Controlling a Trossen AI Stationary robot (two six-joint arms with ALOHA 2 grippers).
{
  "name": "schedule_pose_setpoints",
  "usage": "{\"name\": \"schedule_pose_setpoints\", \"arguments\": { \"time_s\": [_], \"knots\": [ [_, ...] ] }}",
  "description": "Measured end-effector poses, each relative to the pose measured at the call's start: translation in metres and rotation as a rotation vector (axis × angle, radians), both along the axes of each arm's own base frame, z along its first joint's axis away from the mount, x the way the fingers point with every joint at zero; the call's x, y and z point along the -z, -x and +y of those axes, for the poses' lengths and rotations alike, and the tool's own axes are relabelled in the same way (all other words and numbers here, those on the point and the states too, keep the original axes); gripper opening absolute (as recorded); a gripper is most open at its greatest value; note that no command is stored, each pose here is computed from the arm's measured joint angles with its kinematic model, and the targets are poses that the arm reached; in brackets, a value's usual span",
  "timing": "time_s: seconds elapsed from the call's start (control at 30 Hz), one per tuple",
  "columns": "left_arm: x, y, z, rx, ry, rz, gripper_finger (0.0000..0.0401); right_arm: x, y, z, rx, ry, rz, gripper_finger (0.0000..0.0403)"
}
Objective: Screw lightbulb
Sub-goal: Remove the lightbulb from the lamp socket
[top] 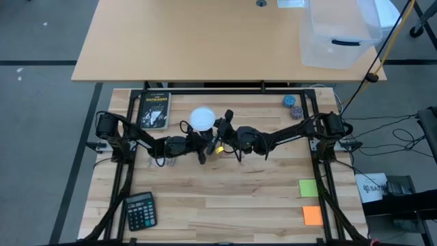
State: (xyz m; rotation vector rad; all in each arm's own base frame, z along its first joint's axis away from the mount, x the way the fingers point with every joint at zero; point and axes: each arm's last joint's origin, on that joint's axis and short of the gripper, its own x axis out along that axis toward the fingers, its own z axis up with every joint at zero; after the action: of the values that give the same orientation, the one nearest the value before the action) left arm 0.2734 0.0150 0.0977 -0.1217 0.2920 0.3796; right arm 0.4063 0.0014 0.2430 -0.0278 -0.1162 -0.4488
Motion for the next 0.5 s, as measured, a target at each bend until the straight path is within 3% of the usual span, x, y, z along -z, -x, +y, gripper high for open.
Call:
{"name": "schedule_pose_setpoints", "arguments": {
  "time_s": [0.5],
  "knots": [
    [0.001, 0.001, -0.002, 0.096, -0.002, 0.025, 0.0033, 0.001, -0.002, -0.019, -0.192, -0.033, 0.001, 0.0147]
  ]
}}
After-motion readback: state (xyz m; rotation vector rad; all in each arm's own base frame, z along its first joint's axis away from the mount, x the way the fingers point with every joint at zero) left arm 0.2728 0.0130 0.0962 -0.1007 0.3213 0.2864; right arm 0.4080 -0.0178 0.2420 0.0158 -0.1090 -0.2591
